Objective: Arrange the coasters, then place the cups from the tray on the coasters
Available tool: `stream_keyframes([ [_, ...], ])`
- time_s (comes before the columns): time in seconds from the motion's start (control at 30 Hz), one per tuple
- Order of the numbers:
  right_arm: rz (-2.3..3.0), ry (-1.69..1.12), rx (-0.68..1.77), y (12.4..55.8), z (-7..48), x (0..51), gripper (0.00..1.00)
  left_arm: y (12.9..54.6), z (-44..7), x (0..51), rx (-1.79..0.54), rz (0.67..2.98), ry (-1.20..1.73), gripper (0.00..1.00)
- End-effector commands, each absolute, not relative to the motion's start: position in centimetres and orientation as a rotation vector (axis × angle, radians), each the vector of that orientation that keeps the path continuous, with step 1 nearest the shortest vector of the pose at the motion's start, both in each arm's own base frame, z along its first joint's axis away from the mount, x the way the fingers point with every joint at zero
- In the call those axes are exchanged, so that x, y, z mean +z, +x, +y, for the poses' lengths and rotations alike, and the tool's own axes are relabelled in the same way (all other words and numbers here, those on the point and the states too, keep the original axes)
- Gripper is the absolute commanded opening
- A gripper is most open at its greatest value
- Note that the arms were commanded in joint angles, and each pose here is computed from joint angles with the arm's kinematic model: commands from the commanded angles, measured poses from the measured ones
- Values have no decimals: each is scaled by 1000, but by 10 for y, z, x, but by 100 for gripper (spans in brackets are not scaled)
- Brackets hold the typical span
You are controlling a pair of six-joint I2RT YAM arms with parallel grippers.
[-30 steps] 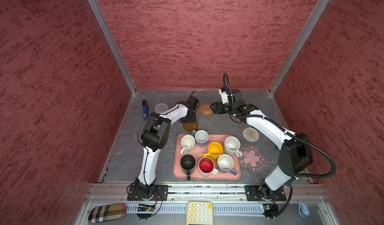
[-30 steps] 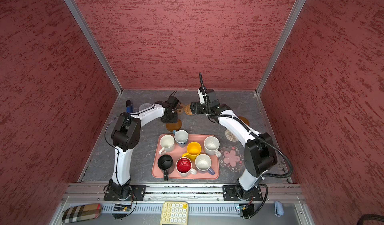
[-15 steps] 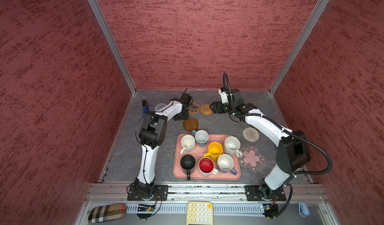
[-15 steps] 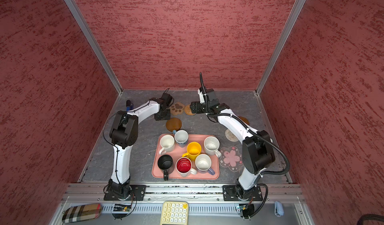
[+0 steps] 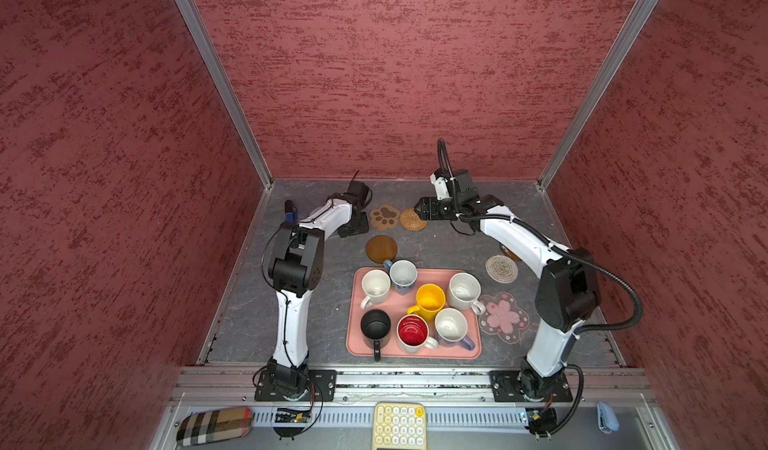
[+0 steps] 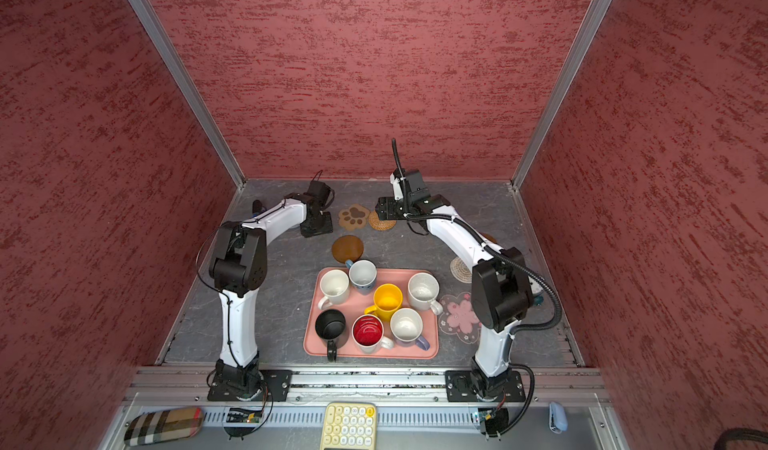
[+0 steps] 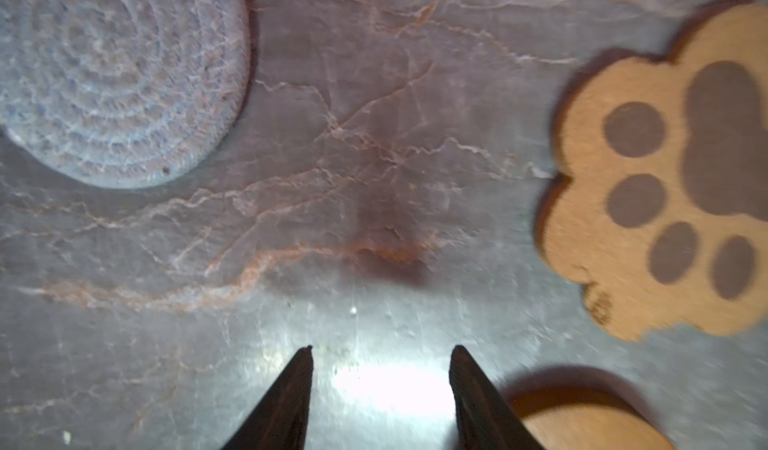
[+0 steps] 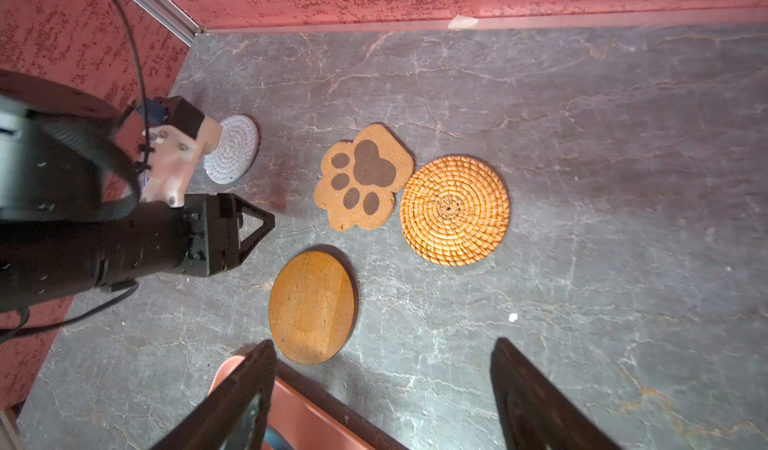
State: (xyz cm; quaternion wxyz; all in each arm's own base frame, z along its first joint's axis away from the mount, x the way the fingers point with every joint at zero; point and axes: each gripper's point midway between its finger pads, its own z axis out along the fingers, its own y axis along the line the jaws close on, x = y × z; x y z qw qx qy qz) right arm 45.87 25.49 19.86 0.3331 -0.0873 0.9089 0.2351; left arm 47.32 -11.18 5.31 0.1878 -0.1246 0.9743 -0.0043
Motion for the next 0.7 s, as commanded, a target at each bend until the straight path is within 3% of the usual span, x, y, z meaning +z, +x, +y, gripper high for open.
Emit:
stream_keyframes([
  [0.0,2497,-262,602,447,263,176,79,482,-121,96,-193,2611,-388,64],
  [0.13,2511,-259,656,446,276,170,78,473,-127,105,-249,2599,-366,73],
  [0.47,2502,-305,714,456,294,159,78,435,-142,76,-238,2738,-282,71],
  [0.67,2512,-329,706,456,295,153,79,433,-165,67,-185,2761,-162,71],
])
